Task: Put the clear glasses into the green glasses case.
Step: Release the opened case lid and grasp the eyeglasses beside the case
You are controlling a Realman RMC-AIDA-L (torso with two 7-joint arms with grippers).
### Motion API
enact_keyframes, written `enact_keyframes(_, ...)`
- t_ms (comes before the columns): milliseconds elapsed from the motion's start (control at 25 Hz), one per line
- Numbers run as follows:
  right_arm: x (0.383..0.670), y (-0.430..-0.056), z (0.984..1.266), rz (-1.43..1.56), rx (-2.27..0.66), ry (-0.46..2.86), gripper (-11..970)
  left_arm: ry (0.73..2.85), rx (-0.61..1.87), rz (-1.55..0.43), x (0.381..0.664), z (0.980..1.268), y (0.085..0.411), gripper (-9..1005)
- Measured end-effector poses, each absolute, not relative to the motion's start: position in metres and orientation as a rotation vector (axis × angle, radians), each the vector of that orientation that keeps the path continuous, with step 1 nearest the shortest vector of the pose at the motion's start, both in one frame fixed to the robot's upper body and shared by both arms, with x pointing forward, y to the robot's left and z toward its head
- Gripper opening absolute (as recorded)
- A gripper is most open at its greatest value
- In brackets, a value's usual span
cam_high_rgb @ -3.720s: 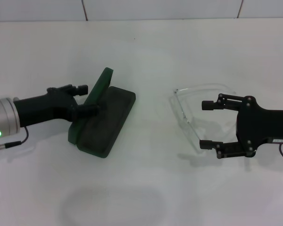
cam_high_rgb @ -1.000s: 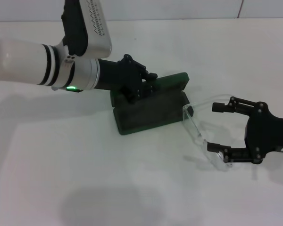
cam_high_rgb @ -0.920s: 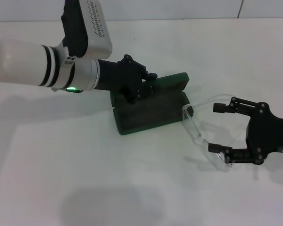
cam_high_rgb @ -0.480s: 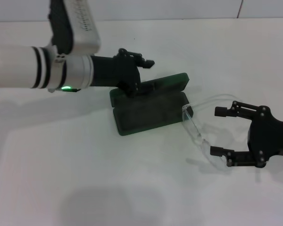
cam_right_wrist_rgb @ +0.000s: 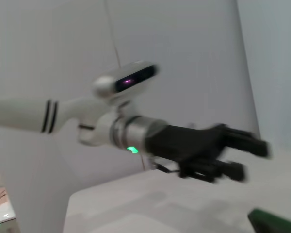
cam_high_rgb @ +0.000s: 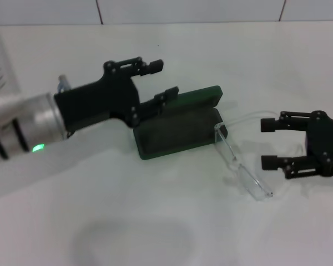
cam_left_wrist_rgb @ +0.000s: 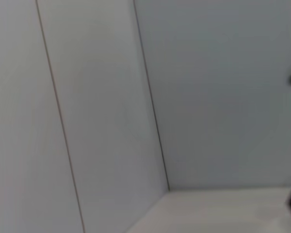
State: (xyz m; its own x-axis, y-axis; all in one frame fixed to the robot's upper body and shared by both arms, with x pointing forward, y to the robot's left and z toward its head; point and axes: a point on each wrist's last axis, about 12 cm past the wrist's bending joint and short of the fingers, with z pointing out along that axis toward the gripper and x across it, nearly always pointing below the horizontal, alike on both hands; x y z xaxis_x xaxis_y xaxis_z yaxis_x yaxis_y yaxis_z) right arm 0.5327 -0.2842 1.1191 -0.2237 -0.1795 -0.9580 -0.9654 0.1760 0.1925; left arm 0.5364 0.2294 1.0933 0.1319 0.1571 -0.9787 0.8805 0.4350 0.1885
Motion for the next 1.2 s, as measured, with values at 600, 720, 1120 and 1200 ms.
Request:
enact_keyframes(600,0.586,-0.193,1.185,0.739,-1.123,2.402,788,1.27,0.827,-0.649,0.495,1.055,0.251,540)
enact_keyframes(720,0.586,-0.173,1.181,0.682,-1.135,2.481,787,1.279,0.83,-0.651,0.496,1.054,0.25,539)
enact_keyframes(1120,0.578,-0.133,1.16,0.53,-1.152,2.63,783,1.305,0.842,-0.641,0.488,1.046,0.253,537)
enact_keyframes(1200,0.577,-0.13,1.155,0.523,-1.132,2.64,783,1.309,0.851,-0.643,0.486,1.045,0.254,537)
